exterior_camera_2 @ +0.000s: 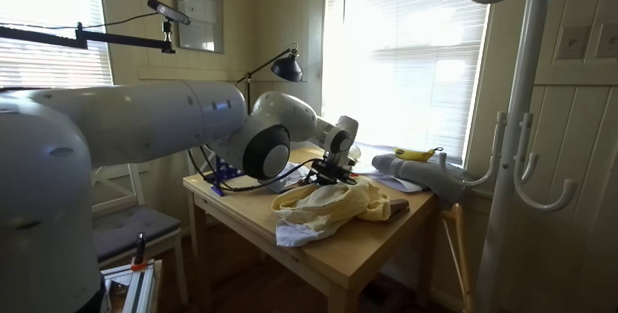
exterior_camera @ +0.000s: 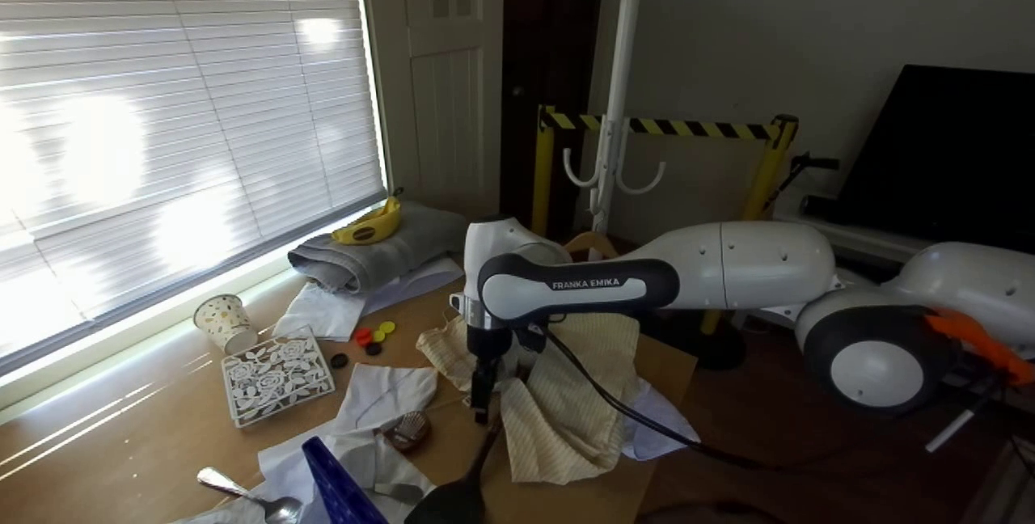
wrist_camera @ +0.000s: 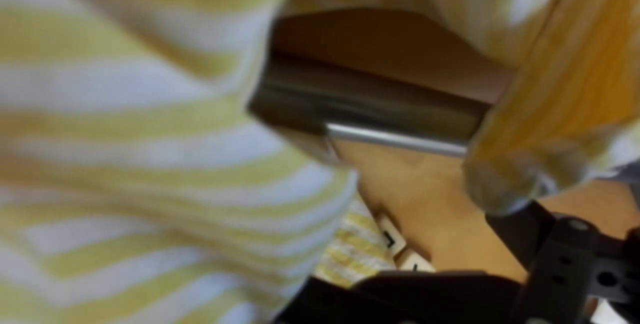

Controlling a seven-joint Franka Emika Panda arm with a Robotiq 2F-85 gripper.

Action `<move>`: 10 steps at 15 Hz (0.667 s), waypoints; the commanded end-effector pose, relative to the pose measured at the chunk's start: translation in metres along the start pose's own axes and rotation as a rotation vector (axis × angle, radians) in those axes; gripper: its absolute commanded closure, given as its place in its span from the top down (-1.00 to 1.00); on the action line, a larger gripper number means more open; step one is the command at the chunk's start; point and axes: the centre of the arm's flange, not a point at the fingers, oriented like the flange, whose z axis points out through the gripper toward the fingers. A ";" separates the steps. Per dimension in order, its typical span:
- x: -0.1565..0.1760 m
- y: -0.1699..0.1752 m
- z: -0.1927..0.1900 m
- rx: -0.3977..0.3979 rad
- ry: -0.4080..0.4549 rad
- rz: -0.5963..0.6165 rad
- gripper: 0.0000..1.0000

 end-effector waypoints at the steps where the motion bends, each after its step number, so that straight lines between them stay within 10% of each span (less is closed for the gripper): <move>1: 0.038 -0.006 0.005 0.007 -0.004 -0.024 1.00; 10: 0.027 -0.110 -0.024 -0.315 0.171 -0.324 1.00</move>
